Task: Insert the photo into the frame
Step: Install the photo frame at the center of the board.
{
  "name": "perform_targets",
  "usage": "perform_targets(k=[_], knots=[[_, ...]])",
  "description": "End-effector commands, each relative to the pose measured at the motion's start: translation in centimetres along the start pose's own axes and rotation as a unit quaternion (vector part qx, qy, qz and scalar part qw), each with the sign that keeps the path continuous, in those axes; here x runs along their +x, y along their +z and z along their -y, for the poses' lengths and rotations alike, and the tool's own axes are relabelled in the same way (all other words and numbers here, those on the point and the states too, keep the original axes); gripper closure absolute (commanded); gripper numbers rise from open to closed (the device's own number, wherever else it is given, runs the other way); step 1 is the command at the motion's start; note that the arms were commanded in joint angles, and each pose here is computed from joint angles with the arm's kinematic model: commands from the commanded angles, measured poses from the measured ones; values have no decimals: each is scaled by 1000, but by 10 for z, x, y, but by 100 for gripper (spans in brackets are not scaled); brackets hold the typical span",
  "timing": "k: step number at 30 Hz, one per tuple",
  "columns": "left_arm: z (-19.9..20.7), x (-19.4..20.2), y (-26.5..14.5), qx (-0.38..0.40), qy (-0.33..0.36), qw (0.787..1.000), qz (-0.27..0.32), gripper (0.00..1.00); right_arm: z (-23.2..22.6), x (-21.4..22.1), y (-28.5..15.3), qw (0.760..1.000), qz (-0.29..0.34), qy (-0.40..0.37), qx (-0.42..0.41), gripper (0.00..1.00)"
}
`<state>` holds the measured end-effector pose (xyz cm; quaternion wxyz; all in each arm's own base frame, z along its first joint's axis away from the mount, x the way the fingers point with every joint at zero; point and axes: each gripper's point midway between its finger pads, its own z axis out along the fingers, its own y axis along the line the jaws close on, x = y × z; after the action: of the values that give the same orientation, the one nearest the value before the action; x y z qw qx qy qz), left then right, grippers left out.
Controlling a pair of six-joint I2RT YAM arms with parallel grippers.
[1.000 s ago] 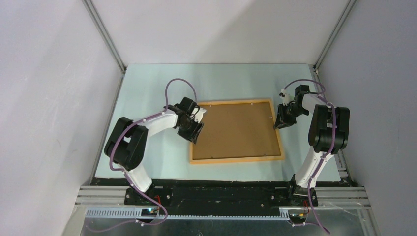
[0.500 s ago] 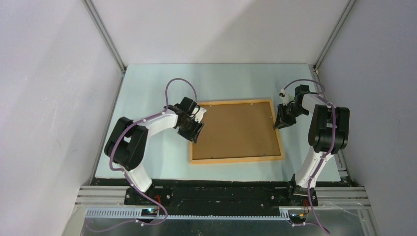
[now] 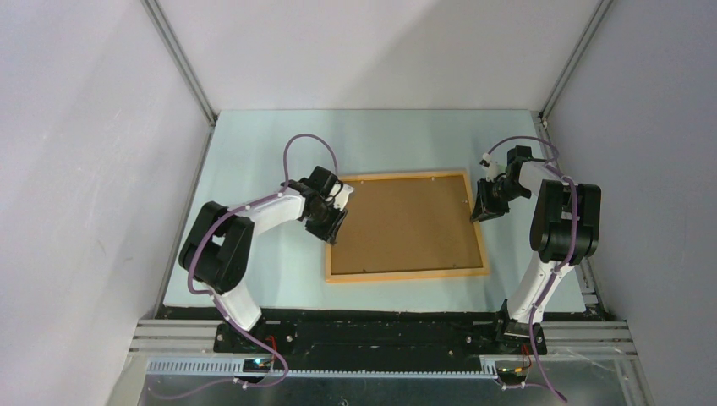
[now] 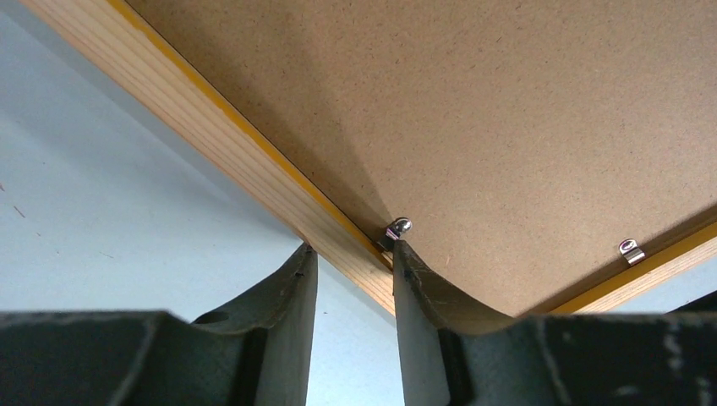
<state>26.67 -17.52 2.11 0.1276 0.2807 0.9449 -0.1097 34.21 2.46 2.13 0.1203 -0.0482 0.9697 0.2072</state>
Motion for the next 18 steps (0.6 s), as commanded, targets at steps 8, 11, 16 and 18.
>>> perform_targets(k=[8, 11, 16, 18], knots=[[1, -17, -4, -2, 23, 999, 34, 50, -18, 0, 2, 999, 0, -3, -33, 98], [-1, -18, -6, -7, 23, 999, 36, 42, -18, -1, 1, 999, 1, -3, -32, 97], [-3, -21, -10, -16, 26, 999, 43, 35, -17, -1, 1, 1000, 2, -3, -31, 94], [-5, -23, -12, -20, 28, 998, 47, 34, -17, -2, 0, 1000, 3, -3, -30, 93]])
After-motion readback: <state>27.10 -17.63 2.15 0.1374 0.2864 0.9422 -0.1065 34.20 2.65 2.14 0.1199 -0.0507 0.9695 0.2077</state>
